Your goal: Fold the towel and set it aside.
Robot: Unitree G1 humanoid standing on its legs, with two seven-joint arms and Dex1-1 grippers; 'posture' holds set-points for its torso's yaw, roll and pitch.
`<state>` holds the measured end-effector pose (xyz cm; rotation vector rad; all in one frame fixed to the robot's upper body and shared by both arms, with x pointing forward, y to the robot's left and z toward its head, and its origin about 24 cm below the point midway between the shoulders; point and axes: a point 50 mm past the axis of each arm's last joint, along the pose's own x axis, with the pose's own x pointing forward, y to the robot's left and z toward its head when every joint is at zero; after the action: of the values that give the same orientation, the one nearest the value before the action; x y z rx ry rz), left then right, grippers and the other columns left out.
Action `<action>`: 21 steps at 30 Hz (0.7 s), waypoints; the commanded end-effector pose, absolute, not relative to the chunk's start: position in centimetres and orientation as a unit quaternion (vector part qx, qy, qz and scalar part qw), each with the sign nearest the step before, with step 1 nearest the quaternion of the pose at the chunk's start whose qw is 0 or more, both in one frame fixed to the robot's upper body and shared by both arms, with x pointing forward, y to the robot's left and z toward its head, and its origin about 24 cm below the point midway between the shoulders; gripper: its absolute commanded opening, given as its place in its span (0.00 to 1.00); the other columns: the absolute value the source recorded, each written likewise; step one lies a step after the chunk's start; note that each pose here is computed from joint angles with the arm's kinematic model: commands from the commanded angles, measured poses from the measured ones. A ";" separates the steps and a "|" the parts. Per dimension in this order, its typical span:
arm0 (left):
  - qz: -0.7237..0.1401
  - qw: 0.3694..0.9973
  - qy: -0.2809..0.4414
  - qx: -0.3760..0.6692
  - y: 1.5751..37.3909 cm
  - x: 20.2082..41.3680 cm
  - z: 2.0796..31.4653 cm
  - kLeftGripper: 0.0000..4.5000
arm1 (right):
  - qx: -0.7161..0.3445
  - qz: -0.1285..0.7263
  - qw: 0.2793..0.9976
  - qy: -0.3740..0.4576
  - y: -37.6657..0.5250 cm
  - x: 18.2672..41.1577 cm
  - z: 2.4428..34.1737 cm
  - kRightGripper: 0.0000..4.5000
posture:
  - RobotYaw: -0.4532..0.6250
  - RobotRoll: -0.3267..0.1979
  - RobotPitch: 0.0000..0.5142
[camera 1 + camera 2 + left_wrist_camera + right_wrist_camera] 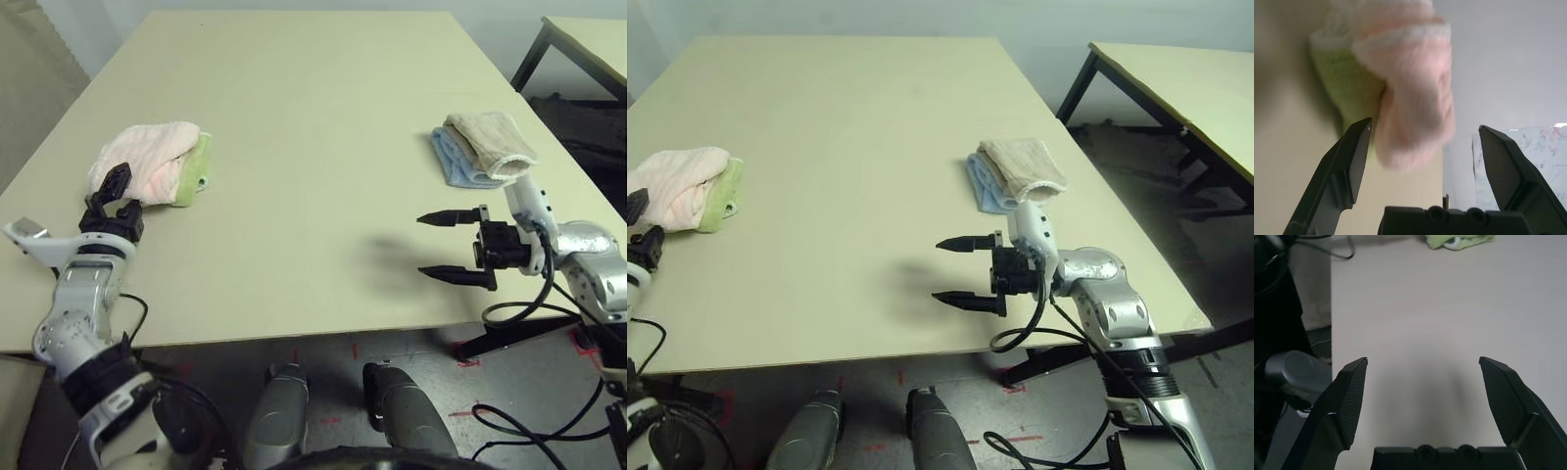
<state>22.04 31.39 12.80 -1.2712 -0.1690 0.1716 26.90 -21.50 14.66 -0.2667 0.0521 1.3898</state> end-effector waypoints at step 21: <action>-0.099 0.971 0.091 -0.200 25.3 23.4 13.0 0.99 | 0.007 0.262 0.964 -0.047 -25.0 32.3 18.2 1.00 | 0.51 0.62 0.27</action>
<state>23.27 25.36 13.40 -0.4512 0.1914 -0.2050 32.49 -24.56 18.11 -0.0219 -0.0964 0.6092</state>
